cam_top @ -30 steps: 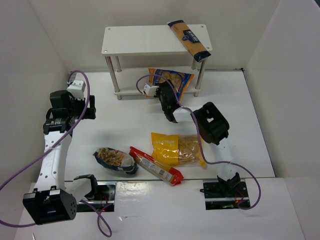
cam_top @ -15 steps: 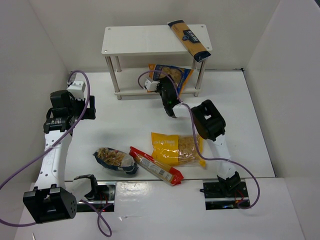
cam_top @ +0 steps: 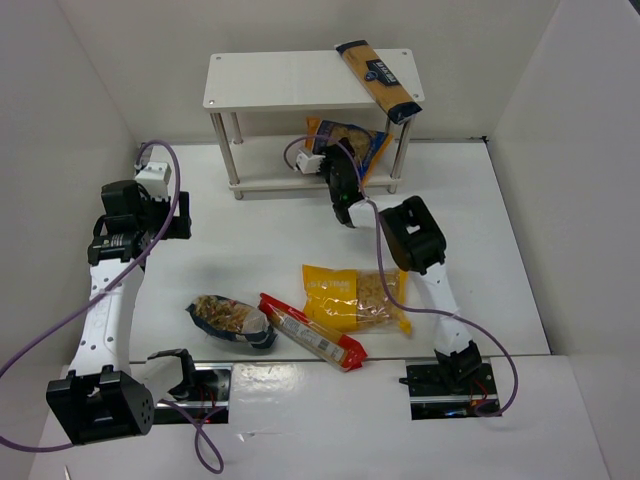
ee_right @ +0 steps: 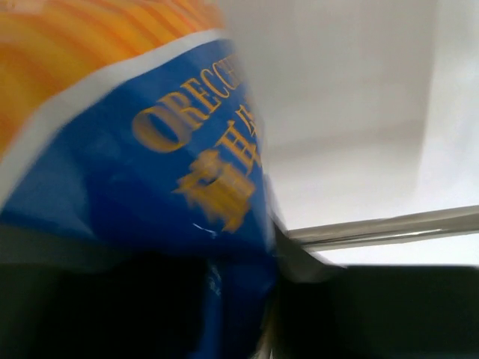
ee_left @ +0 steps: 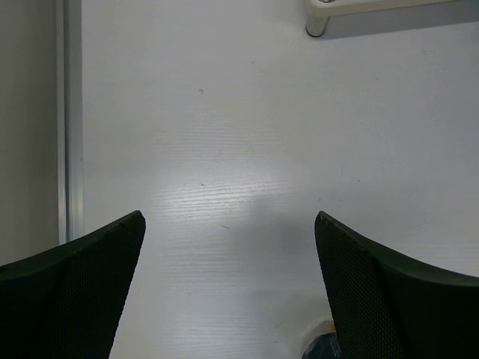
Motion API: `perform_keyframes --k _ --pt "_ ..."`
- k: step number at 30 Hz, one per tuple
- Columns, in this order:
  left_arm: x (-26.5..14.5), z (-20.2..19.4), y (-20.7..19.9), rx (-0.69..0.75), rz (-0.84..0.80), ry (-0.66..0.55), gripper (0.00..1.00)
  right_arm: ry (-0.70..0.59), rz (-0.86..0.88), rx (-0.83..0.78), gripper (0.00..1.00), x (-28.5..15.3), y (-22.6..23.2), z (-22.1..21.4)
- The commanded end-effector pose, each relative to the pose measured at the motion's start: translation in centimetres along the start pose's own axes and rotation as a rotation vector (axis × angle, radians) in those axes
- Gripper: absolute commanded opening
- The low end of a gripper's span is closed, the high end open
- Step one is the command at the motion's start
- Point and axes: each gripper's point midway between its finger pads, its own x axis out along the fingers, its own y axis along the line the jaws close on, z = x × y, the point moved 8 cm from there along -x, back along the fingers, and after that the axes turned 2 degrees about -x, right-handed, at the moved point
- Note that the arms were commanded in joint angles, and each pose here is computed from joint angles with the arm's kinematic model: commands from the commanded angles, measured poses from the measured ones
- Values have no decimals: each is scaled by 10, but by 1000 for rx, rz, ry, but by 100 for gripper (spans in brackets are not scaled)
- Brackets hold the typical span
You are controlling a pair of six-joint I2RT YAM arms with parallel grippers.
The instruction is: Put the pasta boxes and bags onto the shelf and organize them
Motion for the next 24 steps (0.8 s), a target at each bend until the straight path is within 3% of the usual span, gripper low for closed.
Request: perform_keyframes --k 1,3,6,12,24 --pt "1 4 3 9 15 -26 100 -41 -235 60 44 11 -59 6" --pt "1 4 3 9 15 -26 100 -39 -225 56 62 10 -55 4" --pt "1 4 3 9 15 -26 100 -41 -234 59 73 6 -56 3" --pt "1 4 3 9 15 -26 100 -37 -203 61 81 -12 -61 4" --pt "-6 8 0 13 -9 -57 100 -87 -156 118 85 -64 -75 36"
